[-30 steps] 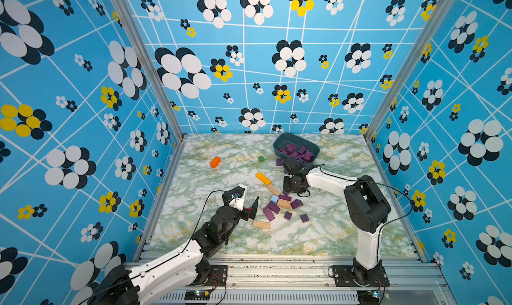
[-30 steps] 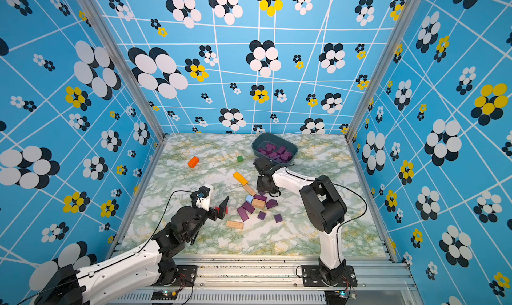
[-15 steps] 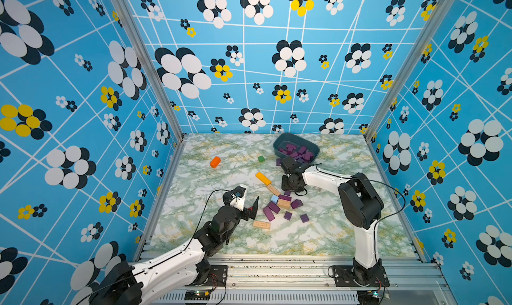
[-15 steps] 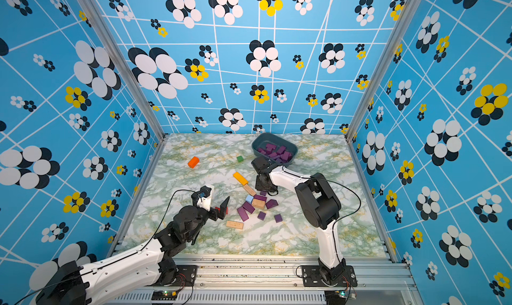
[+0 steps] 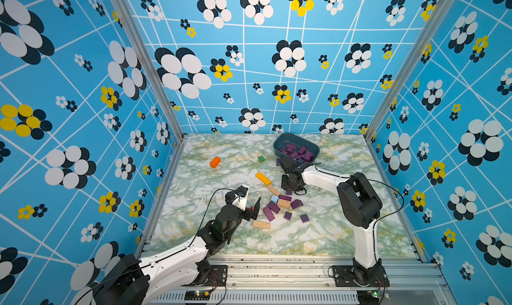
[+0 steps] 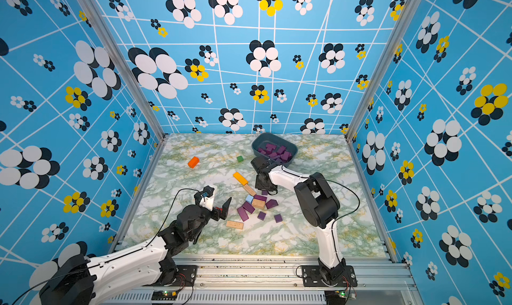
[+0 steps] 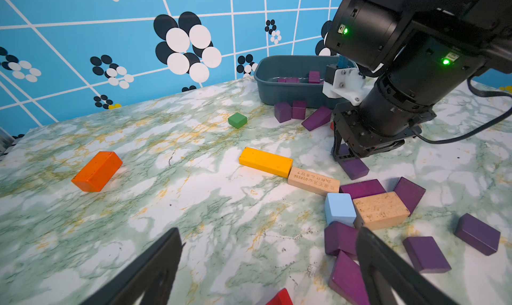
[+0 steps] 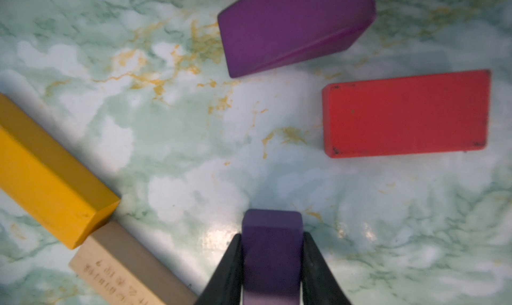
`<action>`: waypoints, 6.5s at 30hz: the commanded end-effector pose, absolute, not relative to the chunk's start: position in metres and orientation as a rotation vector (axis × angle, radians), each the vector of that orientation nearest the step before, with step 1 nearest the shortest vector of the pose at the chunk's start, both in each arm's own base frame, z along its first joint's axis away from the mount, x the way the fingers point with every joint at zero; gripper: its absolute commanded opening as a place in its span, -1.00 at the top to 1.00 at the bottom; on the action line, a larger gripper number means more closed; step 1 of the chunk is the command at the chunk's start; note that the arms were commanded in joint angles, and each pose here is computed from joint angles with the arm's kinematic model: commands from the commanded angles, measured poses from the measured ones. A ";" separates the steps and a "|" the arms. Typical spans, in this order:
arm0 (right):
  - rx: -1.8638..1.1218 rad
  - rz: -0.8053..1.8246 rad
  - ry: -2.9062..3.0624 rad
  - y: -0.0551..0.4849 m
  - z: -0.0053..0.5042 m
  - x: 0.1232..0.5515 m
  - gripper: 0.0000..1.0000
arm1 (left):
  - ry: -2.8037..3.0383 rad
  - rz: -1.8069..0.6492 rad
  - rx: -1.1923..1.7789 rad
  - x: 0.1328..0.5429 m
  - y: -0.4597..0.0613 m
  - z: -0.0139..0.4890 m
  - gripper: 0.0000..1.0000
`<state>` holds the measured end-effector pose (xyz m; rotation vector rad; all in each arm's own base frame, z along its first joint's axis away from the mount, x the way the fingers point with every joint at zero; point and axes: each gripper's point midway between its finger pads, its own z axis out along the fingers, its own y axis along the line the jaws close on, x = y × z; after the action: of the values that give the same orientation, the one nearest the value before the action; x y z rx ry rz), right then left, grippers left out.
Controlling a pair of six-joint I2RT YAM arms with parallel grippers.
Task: Pick purple bricks into the storage bin
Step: Pick up the building block from the center of the board, then place the building block in the storage box, then pick up the building block from the center of the board.
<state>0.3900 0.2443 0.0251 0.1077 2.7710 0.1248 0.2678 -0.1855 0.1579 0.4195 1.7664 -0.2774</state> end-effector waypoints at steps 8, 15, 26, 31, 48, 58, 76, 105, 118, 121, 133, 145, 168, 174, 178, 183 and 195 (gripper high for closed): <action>0.116 0.298 2.618 0.254 0.081 0.413 0.62 | 1.761 -0.321 0.417 0.269 -0.191 0.158 -0.99; 0.184 0.378 2.531 0.242 0.115 0.447 0.68 | 1.778 -0.298 0.410 0.272 -0.189 0.155 -0.99; 0.276 0.417 2.357 0.196 0.190 0.509 0.67 | 1.787 -0.287 0.401 0.274 -0.187 0.155 -0.99; 0.334 0.413 2.331 0.174 0.199 0.537 0.66 | 1.787 -0.288 0.396 0.274 -0.186 0.155 -0.99; 0.415 0.346 2.368 0.146 0.173 0.595 0.10 | 1.804 -0.287 0.392 0.276 -0.186 0.152 -0.99; 0.349 0.375 2.337 0.144 0.203 0.548 -0.89 | 1.798 -0.214 0.397 0.279 -0.178 0.153 -0.99; -0.002 0.298 2.224 0.094 0.226 0.381 -0.98 | 2.035 -0.191 0.466 0.277 -0.186 0.140 -0.99; -0.147 0.926 2.238 0.171 0.166 0.291 -0.98 | 2.466 -0.279 -0.048 0.220 -0.242 0.084 -0.83; -0.112 0.885 2.275 0.159 0.150 0.269 -0.98 | 2.405 -0.357 -0.256 0.229 -0.247 0.069 -0.41; -0.122 0.904 2.279 0.163 0.147 0.268 -0.98 | 2.397 -0.356 -0.289 0.233 -0.254 0.064 -0.40; -0.107 0.867 2.302 0.159 0.141 0.268 -0.98 | 2.416 -0.233 -0.314 0.238 -0.262 0.045 -0.30; -0.074 0.847 2.347 0.157 0.131 0.268 -0.98 | 2.418 -0.128 -0.317 0.243 -0.253 0.036 -0.10; -0.072 0.824 2.366 0.154 0.126 0.268 -0.98 | 2.444 -0.181 -0.307 0.272 -0.264 0.027 -0.08; -0.072 0.819 2.366 0.154 0.127 0.268 -0.98 | 2.464 -0.183 -0.285 0.274 -0.267 0.022 -0.06; -0.075 0.814 2.365 0.153 0.127 0.267 -0.98 | 2.479 -0.178 -0.276 0.276 -0.270 0.017 -0.06; -0.073 0.806 2.363 0.152 0.127 0.267 -0.98 | 2.488 -0.168 -0.250 0.278 -0.273 0.014 -0.05; -0.064 0.774 2.362 0.148 0.128 0.268 -0.98 | 2.495 -0.161 -0.176 0.285 -0.285 0.013 0.28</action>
<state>0.2722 0.1492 0.1294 -0.0477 2.3501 0.8029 0.2867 -0.2849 0.0238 -0.2243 2.4524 -0.1944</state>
